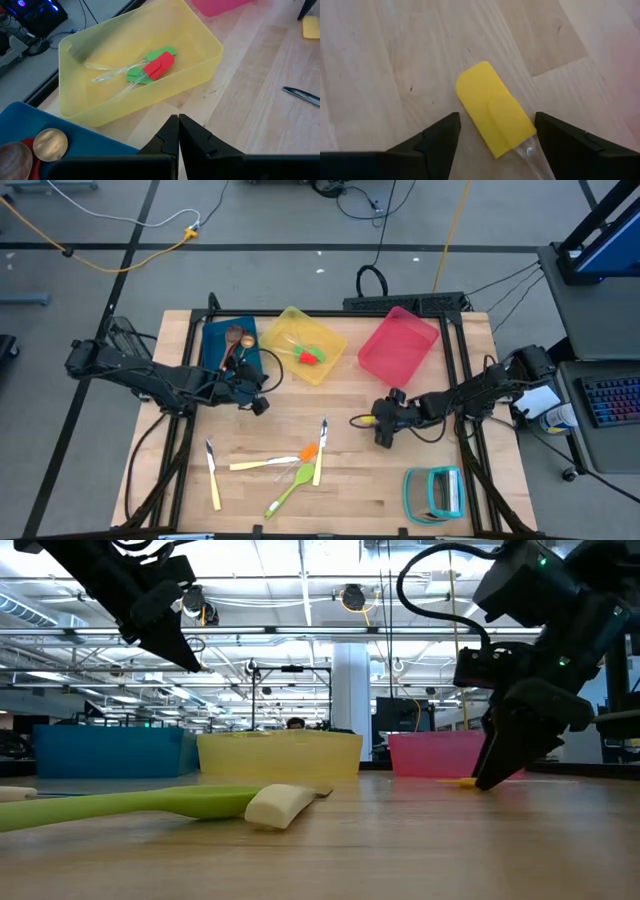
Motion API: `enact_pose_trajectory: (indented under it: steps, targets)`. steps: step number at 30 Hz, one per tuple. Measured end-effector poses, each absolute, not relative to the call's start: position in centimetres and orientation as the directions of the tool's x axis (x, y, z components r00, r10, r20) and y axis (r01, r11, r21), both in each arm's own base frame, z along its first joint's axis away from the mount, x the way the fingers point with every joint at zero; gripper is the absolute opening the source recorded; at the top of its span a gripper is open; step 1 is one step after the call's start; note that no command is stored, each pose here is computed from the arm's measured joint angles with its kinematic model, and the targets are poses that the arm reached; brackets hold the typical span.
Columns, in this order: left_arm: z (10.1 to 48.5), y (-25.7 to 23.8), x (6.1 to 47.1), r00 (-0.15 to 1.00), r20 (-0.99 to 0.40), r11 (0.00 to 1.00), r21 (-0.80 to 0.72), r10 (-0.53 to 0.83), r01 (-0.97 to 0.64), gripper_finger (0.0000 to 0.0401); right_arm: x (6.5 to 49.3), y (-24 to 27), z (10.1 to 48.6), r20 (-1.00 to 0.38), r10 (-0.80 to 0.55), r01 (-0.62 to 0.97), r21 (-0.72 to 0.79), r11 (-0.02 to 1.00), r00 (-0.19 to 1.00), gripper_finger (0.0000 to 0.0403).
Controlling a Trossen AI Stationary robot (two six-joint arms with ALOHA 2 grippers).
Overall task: Pick & Place Kitchen Items
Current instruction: Put the yellow spatula into the yellow bin
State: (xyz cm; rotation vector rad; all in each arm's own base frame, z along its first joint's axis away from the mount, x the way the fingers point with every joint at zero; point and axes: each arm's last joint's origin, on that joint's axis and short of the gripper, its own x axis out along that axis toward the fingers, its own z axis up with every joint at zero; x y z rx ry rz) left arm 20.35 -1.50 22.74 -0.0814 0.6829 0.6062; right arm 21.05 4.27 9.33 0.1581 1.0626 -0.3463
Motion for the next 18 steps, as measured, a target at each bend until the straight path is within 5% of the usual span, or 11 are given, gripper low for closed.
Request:
enact_pose_trajectory:
  steps: [18]
  targets:
    - [22.8, -0.9, 20.4, 0.595, -0.604, 0.803, 0.133, 0.530, -0.581, 0.0017, 18.9, 3.6, 7.2, -0.821, -0.155, 0.277, 0.004, 0.961, 0.550, 0.0064]
